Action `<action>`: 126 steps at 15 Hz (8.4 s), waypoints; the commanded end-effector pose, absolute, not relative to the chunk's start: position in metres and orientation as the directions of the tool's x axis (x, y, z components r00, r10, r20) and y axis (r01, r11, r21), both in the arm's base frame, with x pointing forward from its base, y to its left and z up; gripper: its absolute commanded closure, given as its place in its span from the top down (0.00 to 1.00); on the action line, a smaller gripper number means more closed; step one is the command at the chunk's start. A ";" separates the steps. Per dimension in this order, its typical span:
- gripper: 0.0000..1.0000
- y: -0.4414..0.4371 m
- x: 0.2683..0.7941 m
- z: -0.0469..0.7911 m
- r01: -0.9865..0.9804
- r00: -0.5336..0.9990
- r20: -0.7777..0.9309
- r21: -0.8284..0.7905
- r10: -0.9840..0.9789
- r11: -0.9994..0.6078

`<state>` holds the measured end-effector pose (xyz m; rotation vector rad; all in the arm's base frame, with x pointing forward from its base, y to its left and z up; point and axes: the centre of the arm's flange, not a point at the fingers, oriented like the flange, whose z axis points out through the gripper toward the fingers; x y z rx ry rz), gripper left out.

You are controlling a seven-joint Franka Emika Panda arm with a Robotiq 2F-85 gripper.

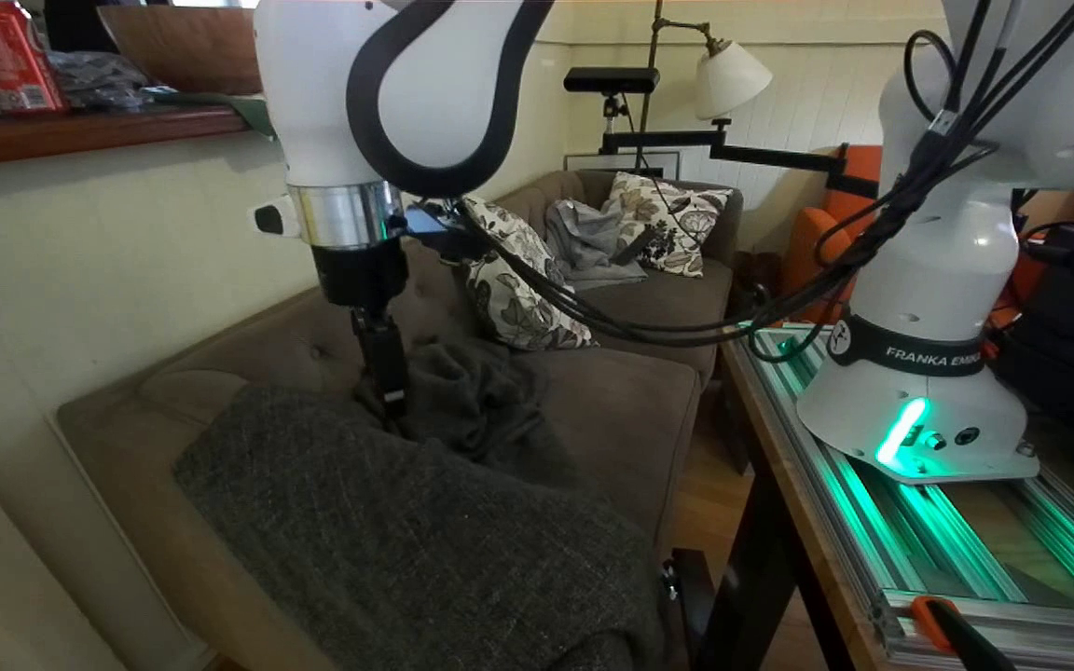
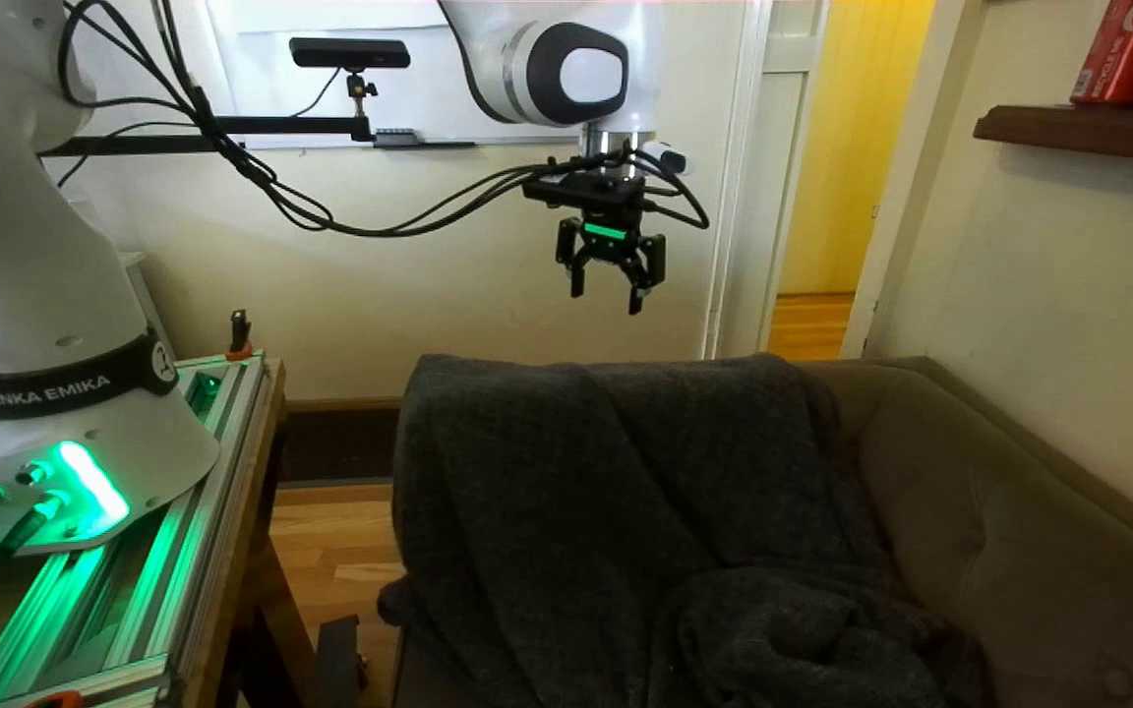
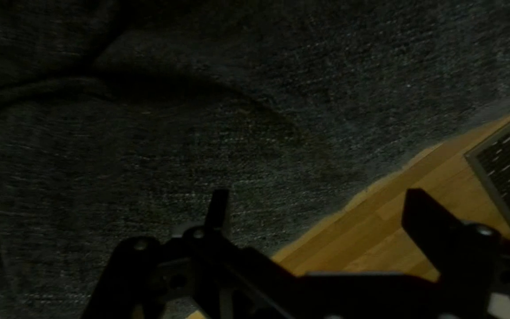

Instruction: Move the grey blanket off of the arm rest

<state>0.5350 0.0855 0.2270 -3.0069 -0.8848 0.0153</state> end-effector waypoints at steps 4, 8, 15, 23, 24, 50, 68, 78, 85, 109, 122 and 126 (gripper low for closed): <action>1.00 0.083 0.534 0.225 0.554 0.833 -0.009 -0.010 0.554 -0.833; 1.00 0.070 0.533 0.209 0.605 0.792 0.063 0.046 0.607 -0.795; 1.00 0.096 0.527 0.154 0.787 0.612 0.074 0.040 0.788 -0.615; 0.66 0.118 0.521 0.108 0.921 0.388 -0.068 0.079 0.919 -0.382; 0.59 0.117 0.519 0.102 0.927 0.373 -0.081 0.074 0.924 -0.368; 0.82 0.107 0.507 0.200 0.888 0.451 0.011 0.098 0.893 -0.450; 0.37 0.138 0.516 0.091 0.964 0.259 -0.098 0.093 0.961 -0.251; 0.01 0.135 0.521 0.124 0.946 0.319 -0.096 0.089 0.943 -0.311; 0.01 0.014 0.560 0.236 0.757 0.633 -0.038 0.241 0.774 -0.607; 0.01 -0.329 0.579 0.367 0.078 0.964 0.111 0.755 0.243 -0.651; 0.01 -0.193 0.589 0.195 0.367 0.930 -0.109 0.330 0.351 -0.870; 0.43 -0.180 0.593 0.194 0.362 0.932 -0.055 0.126 0.358 -0.924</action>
